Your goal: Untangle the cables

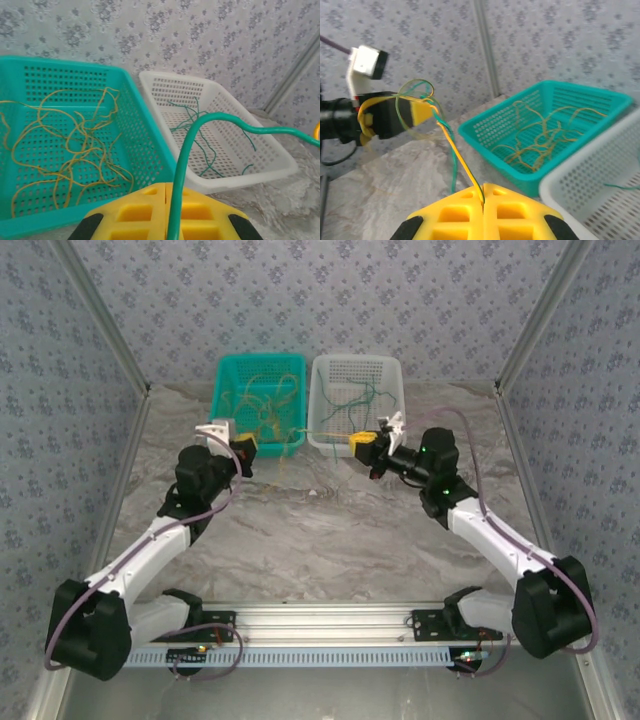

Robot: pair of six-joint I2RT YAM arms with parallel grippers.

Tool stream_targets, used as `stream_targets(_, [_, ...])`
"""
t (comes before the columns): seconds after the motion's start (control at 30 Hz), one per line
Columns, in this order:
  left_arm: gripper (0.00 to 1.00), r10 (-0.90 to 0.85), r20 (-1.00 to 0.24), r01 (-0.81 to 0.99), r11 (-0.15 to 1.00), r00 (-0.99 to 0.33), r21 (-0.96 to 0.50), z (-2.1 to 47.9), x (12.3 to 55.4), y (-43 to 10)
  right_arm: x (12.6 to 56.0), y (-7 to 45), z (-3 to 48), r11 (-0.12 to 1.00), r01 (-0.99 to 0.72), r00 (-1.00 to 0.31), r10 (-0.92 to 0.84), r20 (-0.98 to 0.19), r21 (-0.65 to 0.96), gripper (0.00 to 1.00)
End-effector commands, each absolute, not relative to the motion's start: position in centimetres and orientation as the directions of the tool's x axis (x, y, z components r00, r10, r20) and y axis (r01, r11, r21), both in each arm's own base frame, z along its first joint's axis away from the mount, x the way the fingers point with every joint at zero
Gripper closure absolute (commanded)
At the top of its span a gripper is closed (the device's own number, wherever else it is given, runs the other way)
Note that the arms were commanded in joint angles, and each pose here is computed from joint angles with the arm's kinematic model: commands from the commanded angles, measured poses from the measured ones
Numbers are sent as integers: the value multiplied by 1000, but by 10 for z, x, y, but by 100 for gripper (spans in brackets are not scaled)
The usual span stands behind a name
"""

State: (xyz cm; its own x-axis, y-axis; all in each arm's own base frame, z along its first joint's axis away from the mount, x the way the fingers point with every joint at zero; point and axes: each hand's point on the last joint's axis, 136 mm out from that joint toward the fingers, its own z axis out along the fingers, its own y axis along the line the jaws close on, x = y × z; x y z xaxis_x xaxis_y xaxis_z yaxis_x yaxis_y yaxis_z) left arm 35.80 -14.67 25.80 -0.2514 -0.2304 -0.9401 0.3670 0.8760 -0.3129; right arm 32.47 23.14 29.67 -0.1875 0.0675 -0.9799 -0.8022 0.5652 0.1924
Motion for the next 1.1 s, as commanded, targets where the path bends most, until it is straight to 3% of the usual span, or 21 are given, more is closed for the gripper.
stream_targets(0.0, [100, -276, -940, 201, 927, -201, -316, 265, 364, -108, 340, 192, 288, 703, -664, -240, 122, -963, 254, 100])
stream_targets(0.2, [100, -284, -942, 90, 949, -177, -302, 262, 361, -82, 344, 135, 301, 832, -472, -192, 227, -955, 293, 100])
stream_targets(0.4, [100, -289, -942, 47, 953, -172, -301, 258, 361, -72, 330, 113, 321, 864, -426, -136, 232, -963, 269, 100])
stream_targets(0.6, [100, -322, -931, -107, 946, -170, -307, 246, 362, -38, 315, 65, 341, 897, -267, -43, 354, -934, 352, 100])
stream_targets(0.9, [100, -332, -932, -132, 940, -147, -314, 248, 357, -29, 293, 51, 359, 913, -240, 17, 345, -939, 331, 100])
stream_targets(1.07, [100, -300, -944, 5, 953, -139, -303, 273, 356, -52, 288, 61, 366, 902, -303, -2, 322, -947, 307, 100])
